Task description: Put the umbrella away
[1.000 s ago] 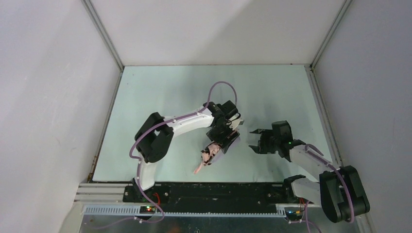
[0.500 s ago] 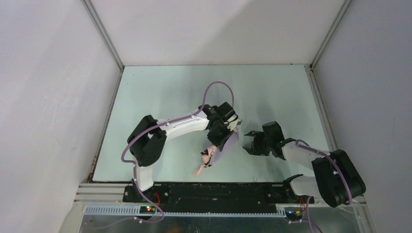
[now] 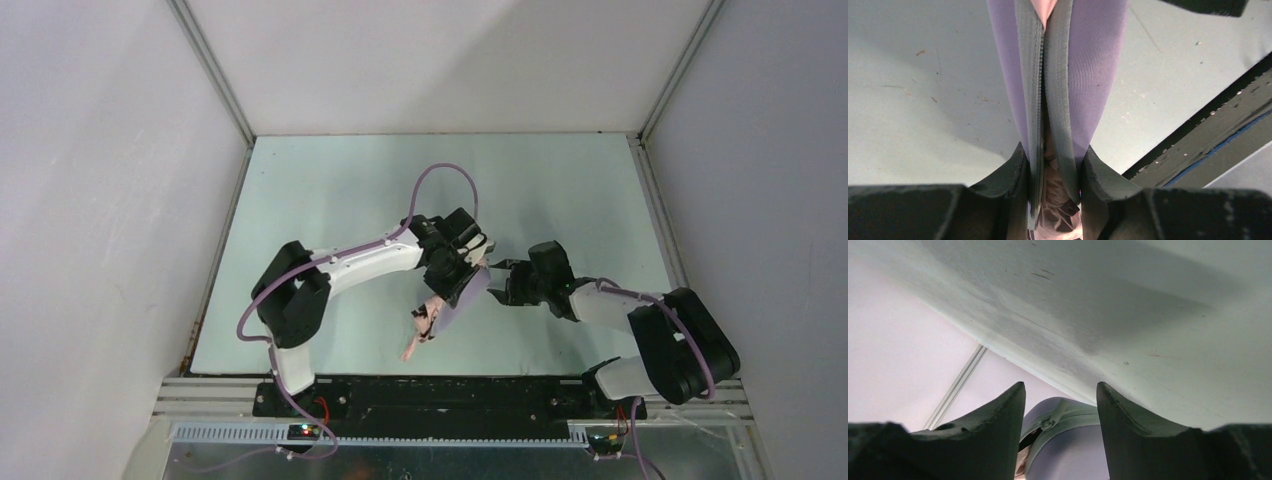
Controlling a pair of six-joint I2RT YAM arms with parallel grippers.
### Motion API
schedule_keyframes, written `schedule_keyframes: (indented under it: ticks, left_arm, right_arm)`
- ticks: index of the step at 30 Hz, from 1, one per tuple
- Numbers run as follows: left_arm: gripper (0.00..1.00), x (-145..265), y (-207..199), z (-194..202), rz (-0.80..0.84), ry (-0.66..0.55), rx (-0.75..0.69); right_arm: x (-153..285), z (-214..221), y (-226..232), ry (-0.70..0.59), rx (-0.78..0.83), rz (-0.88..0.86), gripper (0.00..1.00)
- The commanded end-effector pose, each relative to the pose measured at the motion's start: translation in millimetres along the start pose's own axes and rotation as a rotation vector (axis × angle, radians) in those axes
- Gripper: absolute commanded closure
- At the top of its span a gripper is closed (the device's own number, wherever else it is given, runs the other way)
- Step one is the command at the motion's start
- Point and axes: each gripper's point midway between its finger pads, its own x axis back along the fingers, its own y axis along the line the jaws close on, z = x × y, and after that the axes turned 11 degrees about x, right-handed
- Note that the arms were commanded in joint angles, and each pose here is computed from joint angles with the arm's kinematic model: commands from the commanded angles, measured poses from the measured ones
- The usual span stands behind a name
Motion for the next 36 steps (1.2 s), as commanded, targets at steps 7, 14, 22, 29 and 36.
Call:
schedule_keyframes:
  ticks: [7, 14, 22, 29, 36]
  left_arm:
    - [1.0, 16, 0, -7, -0.025, -0.088, -0.029]
    - [1.0, 22, 2, -14, -0.04, -0.142, -0.023]
    - [1.0, 31, 0, -17, -0.072, -0.196, -0.057]
    - [1.0, 30, 0, -13, -0.077, -0.196, -0.065]
    - [1.0, 20, 7, -5, -0.118, -0.133, -0.054]
  right_arm:
    - [4, 13, 43, 0.039, -0.202, -0.113, 0.54]
    - [2, 17, 33, 0.044, -0.209, -0.07, 0.39]
    - [-5, 36, 52, 0.114, -0.24, -0.124, 0.53]
    - [-3, 36, 63, 0.116, -0.266, -0.161, 0.81]
    - [0, 30, 58, 0.078, -0.269, -0.141, 1.0]
